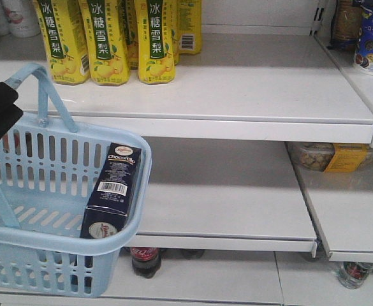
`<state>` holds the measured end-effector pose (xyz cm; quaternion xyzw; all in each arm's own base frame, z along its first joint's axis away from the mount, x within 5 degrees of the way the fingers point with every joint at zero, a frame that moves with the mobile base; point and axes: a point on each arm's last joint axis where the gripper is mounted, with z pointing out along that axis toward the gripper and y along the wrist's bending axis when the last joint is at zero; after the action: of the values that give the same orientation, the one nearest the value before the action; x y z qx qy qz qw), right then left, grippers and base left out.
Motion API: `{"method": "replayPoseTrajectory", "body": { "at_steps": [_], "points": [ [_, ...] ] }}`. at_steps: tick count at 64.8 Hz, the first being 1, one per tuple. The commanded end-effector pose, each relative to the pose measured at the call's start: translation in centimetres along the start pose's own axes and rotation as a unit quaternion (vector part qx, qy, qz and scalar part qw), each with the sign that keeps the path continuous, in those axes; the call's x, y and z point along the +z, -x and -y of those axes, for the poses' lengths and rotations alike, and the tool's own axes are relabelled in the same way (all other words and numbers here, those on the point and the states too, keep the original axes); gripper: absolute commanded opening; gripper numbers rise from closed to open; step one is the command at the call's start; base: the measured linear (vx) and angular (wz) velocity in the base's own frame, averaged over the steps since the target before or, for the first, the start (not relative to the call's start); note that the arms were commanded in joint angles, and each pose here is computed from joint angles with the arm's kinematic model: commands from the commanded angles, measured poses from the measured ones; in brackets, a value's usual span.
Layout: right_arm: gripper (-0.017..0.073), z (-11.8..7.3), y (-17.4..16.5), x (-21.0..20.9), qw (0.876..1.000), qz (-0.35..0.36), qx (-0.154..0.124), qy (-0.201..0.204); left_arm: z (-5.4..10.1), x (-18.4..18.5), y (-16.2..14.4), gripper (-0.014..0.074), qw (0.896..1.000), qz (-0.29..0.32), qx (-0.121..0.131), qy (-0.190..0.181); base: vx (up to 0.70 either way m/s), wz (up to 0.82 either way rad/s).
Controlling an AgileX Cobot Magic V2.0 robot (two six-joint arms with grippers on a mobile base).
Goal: Left arm holds basket, right arm returns cookies
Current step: 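Hold the basket and approach the shelf with the right gripper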
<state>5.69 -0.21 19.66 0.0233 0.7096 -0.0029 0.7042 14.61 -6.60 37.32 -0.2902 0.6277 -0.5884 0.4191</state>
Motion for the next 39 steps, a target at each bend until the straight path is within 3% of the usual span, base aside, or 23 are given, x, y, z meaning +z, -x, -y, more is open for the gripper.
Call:
{"method": "replayPoseTrajectory", "body": {
  "at_steps": [1,39],
  "points": [
    [-0.0008,-0.03,0.74,-0.12,0.999,0.043,-0.004,0.002,1.44,-0.29,-0.09,-0.0006,0.999,-0.008,-0.020,-0.030,0.05,-0.05],
    [-0.0008,-0.03,0.74,-0.12,0.999,0.043,-0.004,0.002,1.44,-0.29,-0.09,-0.0006,0.999,-0.008,-0.020,-0.030,0.04,-0.03]
  ]
}}
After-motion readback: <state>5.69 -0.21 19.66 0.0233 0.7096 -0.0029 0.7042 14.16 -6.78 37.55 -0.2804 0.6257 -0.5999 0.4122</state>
